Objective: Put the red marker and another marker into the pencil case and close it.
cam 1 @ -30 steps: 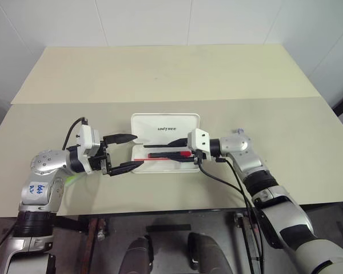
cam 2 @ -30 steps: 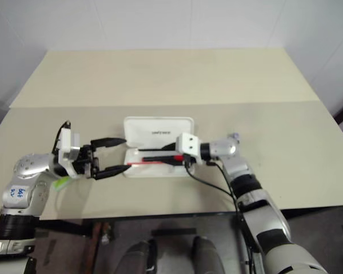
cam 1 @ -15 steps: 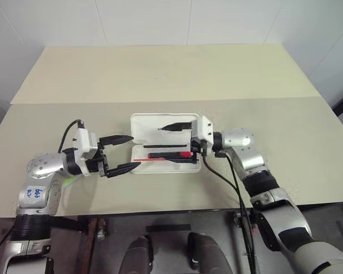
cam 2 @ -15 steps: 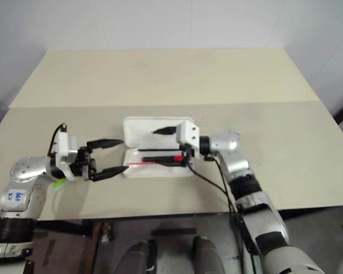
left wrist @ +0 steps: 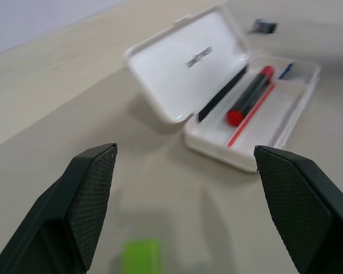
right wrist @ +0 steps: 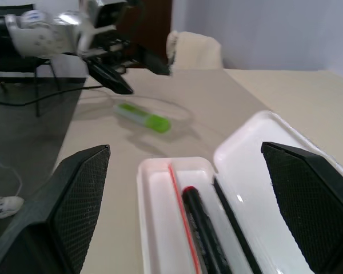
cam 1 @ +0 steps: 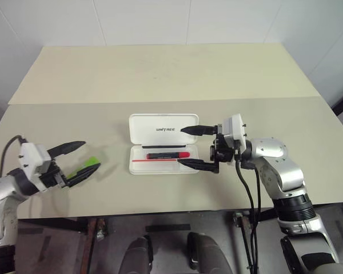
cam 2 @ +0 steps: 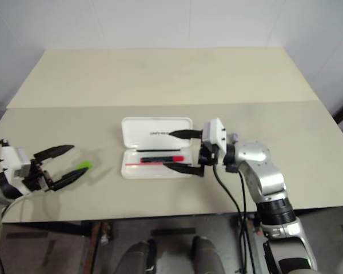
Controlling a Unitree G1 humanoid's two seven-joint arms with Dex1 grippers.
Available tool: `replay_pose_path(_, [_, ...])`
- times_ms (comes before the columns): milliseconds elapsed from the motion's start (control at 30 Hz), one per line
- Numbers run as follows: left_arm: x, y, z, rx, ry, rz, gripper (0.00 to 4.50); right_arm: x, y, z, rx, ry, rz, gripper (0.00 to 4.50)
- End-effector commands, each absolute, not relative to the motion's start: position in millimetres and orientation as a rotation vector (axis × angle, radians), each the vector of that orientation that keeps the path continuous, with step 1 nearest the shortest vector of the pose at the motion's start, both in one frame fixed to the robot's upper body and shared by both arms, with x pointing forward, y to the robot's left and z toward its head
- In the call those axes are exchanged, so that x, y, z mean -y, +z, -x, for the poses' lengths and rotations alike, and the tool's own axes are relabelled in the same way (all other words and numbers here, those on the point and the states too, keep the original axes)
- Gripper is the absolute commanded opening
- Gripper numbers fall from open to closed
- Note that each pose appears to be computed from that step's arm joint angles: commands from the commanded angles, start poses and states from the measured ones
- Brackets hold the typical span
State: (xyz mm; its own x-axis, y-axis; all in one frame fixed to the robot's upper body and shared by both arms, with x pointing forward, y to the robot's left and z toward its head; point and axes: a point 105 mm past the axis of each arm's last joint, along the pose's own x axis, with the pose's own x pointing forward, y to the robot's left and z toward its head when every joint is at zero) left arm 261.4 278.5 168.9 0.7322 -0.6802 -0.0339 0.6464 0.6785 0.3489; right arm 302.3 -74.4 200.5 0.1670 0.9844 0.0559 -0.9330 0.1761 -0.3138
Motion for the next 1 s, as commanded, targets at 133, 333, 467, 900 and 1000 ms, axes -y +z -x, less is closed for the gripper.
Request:
replay_pose_path(133, [-325.4,160.4,-248.0,0.043,-0.610,-0.388,4.02,90.5,210.4,-301.1,0.310,1.303,0.241,4.46])
replay_pose_path(333, [-339.5,138.6,-243.8,-0.022,-0.586,-0.359,4.02,96.0,209.5,-302.3,0.309,1.277,0.260,4.46])
replay_pose_path(467, [-335.6,123.2,-243.8,-0.051,-0.605,-0.325,4.02,97.8,210.0,-300.5,0.314,1.270,0.270,4.46])
replay_pose_path(900, [-334.8,90.9,-251.2,-0.110,-0.597,-0.277,4.02,101.9,210.4,-293.9,0.306,1.260,0.299,4.46])
replay_pose_path(1000, [-335.5,88.6,-253.2,-0.108,-0.586,-0.261,4.02,102.0,210.8,-293.5,0.305,1.258,0.305,4.46])
